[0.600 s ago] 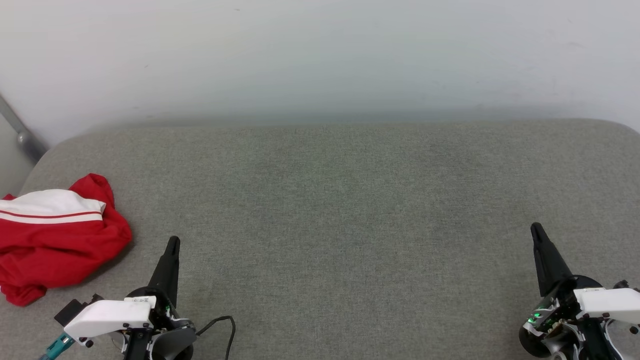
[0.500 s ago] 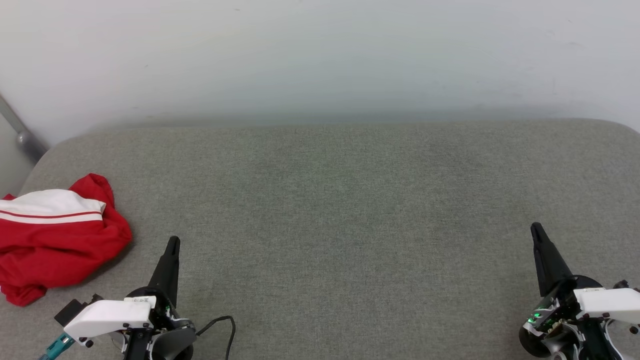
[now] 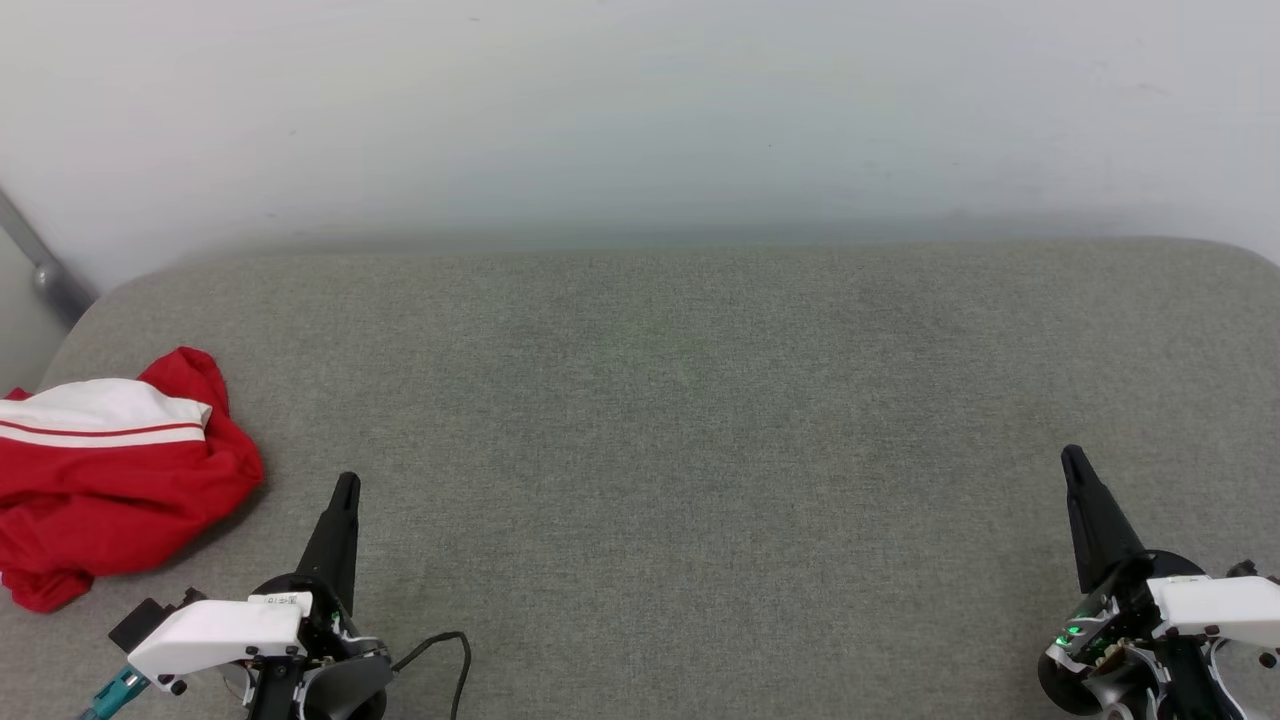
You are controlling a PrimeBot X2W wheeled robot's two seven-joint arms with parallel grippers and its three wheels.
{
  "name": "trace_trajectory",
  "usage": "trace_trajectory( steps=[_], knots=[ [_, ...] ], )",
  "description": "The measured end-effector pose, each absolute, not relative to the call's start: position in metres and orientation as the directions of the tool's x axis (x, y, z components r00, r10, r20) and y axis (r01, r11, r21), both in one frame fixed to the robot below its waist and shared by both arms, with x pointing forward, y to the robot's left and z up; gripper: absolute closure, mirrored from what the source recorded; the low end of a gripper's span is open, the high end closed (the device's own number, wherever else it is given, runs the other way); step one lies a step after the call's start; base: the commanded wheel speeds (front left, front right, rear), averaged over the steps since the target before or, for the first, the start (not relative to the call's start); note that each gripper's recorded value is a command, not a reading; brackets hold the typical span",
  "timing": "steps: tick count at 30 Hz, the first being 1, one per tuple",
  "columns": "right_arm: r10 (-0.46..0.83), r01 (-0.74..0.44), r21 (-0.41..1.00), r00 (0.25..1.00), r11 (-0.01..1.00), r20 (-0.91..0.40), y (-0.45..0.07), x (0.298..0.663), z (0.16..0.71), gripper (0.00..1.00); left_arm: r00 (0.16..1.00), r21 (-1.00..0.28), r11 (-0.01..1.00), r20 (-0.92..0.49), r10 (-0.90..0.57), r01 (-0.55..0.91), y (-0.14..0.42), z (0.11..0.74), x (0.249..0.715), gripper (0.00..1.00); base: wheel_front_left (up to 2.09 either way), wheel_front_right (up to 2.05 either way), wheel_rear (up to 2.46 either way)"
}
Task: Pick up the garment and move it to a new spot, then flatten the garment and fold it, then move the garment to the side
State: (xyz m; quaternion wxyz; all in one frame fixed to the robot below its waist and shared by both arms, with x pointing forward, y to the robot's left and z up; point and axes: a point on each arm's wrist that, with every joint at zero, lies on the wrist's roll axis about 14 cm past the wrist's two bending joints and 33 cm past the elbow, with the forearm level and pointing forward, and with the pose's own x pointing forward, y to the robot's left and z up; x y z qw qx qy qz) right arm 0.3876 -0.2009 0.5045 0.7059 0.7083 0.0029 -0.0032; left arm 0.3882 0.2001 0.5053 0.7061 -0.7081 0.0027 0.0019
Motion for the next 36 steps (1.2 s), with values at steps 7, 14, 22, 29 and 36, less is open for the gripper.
trace_trajectory(
  steps=[7,14,22,29,36],
  knots=[
    [0.000,0.009,1.000,1.000,-0.003,-0.009,-0.201,0.388,0.504,1.00,1.000,-1.000,-0.003,-0.006,-0.001,-0.006,0.200,0.505,0.388,1.00,0.00,0.00,0.00],
    [-0.011,0.079,0.997,0.997,-0.008,-0.079,-0.203,0.377,0.481,0.00,0.997,-0.997,-0.009,-0.074,0.000,-0.074,0.198,0.482,0.378,0.00,0.00,0.00,0.00],
    [-0.047,0.083,0.993,0.996,0.084,-0.080,-0.209,0.375,0.482,0.00,0.997,-0.995,0.072,-0.066,0.029,-0.067,0.202,0.487,0.379,0.00,0.00,0.00,0.00],
    [-0.071,0.063,0.970,0.996,0.235,-0.047,-0.215,0.376,0.493,0.00,0.997,-0.975,0.211,-0.062,0.042,-0.070,0.202,0.496,0.381,0.00,0.00,0.00,0.00],
    [-0.062,0.036,0.913,0.998,0.407,-0.012,-0.211,0.375,0.504,0.00,0.997,-0.931,0.355,-0.069,0.044,-0.080,0.196,0.500,0.382,0.00,0.00,0.00,0.00]
  ],
)
